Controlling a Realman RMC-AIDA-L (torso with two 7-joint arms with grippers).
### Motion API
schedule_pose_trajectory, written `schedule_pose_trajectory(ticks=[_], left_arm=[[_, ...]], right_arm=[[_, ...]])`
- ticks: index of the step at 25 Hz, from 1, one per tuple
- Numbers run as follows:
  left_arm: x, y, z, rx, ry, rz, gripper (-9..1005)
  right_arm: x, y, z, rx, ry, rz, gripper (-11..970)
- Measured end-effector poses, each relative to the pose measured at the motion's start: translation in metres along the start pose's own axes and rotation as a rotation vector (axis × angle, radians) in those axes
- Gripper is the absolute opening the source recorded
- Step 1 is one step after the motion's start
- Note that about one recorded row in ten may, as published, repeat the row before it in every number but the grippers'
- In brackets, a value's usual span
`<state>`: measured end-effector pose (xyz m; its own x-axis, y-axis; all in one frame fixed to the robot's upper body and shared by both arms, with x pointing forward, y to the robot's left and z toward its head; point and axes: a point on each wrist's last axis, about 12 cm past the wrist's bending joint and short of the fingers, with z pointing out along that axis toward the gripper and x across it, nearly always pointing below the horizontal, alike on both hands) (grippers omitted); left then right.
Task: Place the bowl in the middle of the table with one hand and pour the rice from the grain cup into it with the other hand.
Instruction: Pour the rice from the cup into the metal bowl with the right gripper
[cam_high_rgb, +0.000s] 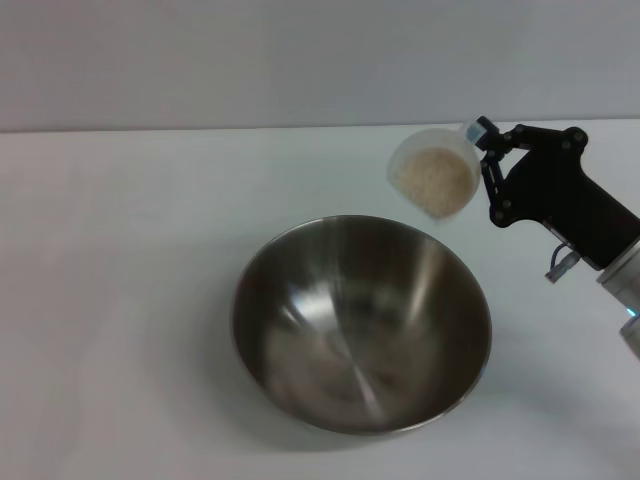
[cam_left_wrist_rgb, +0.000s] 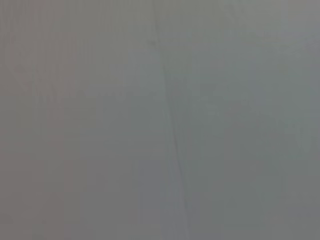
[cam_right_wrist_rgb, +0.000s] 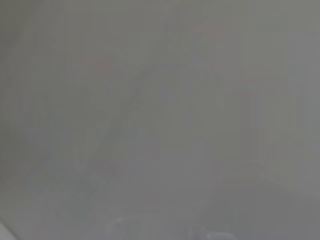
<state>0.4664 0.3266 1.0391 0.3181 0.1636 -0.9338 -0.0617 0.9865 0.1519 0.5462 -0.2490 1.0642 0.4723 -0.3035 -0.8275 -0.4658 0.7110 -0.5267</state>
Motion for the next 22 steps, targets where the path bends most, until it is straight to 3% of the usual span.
schedule_pose_trajectory(ticks=[16,22], left_arm=[[0.001,0.000,-0.001,0.001,0.009,0.001,785],[0.001,0.000,-0.001,0.002,0.013,0.001,785]], right_arm=[[0.000,0.008,0.001,-0.047,-0.003,-0.276,5],[-0.001,0.018,0.005,-0.053,-0.012,-0.385,5]])
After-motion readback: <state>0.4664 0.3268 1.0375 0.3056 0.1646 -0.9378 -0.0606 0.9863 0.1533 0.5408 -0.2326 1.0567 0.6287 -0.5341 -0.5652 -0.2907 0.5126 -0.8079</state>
